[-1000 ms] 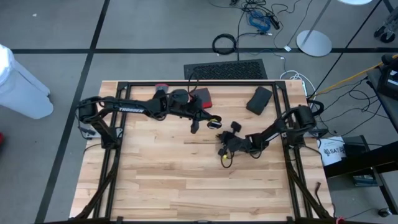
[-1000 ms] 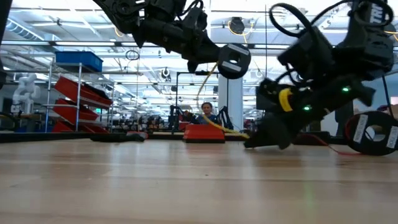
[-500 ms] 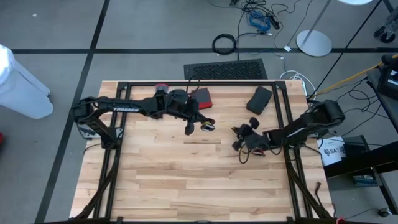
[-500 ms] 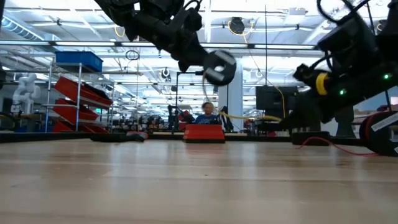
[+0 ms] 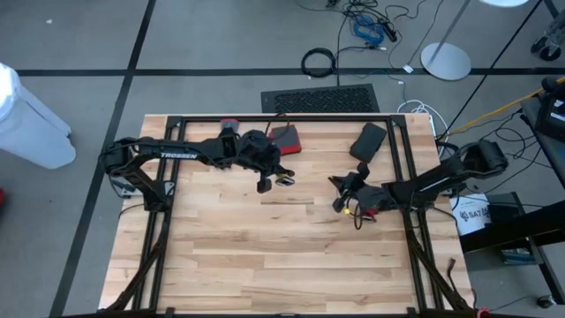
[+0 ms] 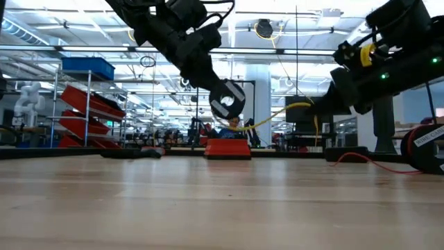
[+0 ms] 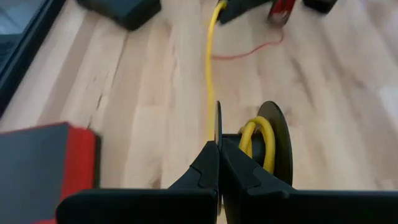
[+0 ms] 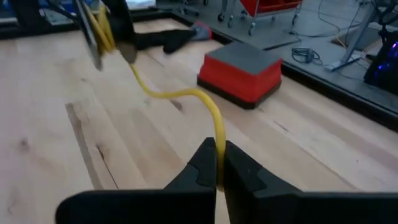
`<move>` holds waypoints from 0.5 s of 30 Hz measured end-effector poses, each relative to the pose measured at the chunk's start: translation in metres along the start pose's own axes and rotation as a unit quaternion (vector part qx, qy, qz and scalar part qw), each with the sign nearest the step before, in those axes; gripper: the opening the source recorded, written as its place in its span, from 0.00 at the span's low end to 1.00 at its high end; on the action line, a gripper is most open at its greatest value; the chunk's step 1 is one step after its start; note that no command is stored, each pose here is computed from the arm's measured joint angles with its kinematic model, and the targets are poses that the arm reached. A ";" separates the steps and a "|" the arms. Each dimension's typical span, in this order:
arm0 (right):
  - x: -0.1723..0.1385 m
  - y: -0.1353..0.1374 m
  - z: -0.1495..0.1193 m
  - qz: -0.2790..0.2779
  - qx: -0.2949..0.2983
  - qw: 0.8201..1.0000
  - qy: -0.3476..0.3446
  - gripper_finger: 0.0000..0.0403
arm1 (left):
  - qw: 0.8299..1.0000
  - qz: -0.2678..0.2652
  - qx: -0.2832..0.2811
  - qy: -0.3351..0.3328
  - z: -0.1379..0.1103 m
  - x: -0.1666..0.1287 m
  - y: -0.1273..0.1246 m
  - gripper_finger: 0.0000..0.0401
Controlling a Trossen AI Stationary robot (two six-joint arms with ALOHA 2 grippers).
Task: Coil cords
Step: Coil the yellow wire onto the spool
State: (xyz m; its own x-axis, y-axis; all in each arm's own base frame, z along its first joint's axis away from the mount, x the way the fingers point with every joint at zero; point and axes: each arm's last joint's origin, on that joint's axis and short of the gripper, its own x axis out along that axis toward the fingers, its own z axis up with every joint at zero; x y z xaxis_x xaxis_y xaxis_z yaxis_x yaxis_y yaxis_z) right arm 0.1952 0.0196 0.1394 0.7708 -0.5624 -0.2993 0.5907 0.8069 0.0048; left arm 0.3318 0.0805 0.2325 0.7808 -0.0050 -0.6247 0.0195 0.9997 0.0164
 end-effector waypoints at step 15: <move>-0.004 0.019 0.042 0.031 -0.020 0.997 -0.074 0.00 | 0.999 0.018 0.041 0.012 0.000 0.002 -0.009 0.00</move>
State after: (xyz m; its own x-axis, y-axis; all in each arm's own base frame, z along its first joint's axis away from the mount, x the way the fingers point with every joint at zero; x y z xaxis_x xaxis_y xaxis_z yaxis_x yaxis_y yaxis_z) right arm 0.2134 0.0296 0.1809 0.8343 -0.5291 -0.1553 0.5327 0.8461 -0.0207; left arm 0.3336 0.0717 0.2310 0.7668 0.0322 -0.6410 0.0440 0.9938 0.1026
